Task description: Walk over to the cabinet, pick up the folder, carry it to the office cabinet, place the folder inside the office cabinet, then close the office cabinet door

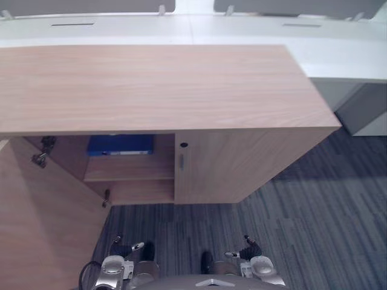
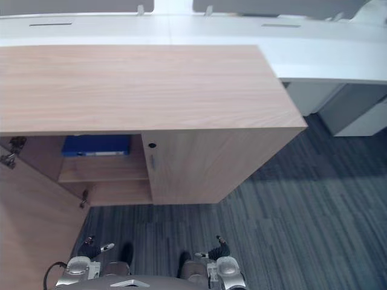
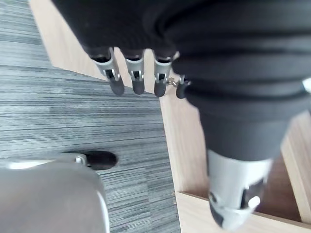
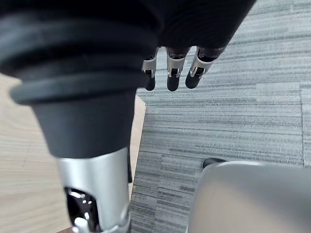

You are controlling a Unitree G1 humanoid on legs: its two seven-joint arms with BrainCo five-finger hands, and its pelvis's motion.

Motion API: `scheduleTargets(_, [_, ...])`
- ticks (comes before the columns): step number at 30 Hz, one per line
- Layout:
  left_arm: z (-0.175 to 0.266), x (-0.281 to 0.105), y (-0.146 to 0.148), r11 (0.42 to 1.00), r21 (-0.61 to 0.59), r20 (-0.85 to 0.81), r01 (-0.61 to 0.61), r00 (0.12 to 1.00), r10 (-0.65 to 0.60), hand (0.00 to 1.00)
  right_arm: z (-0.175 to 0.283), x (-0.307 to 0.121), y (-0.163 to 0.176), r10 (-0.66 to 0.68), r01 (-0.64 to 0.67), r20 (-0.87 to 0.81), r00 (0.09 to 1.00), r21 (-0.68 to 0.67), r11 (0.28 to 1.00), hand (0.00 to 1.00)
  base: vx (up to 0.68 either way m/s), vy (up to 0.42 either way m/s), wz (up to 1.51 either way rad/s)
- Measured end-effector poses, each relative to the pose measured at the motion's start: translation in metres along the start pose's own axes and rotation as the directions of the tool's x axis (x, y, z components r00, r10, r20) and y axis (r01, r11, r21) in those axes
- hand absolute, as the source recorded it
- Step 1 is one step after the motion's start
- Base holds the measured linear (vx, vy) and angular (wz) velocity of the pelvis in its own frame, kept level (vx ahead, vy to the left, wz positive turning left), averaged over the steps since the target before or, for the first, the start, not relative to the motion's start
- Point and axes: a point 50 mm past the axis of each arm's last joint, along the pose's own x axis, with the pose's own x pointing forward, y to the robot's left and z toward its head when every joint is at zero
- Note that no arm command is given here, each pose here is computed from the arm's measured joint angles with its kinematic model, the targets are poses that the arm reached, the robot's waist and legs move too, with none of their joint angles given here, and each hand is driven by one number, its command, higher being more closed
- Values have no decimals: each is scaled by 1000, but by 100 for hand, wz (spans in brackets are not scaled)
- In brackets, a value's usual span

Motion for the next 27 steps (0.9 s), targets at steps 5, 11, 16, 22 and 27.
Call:
scheduleTargets(5, [10,1,-6,998,-69,18,-2,1000,3,0,3,-1,9,-11,11,1,1000,59,998,0,-66,-5,94])
scheduleTargets(11, [-12,-3,4,993,-105,-46,-47,998,42,0,-10,-5,7,-27,33,-50,998,114,993,0,-76,52,65])
scheduleTargets(16, [-29,-7,15,973,-194,-113,-123,988,102,0,-16,-5,5,-32,43,-83,996,129,991,0,5,54,16])
scheduleTargets(22, [-50,-12,44,824,-465,-247,-323,941,230,0,-20,-4,3,-43,59,-112,993,147,987,0,61,11,18])
scheduleTargets(27, [-47,-18,109,583,-647,-267,-491,862,430,0,-15,-2,3,-45,58,-98,994,144,988,0,108,-30,6])
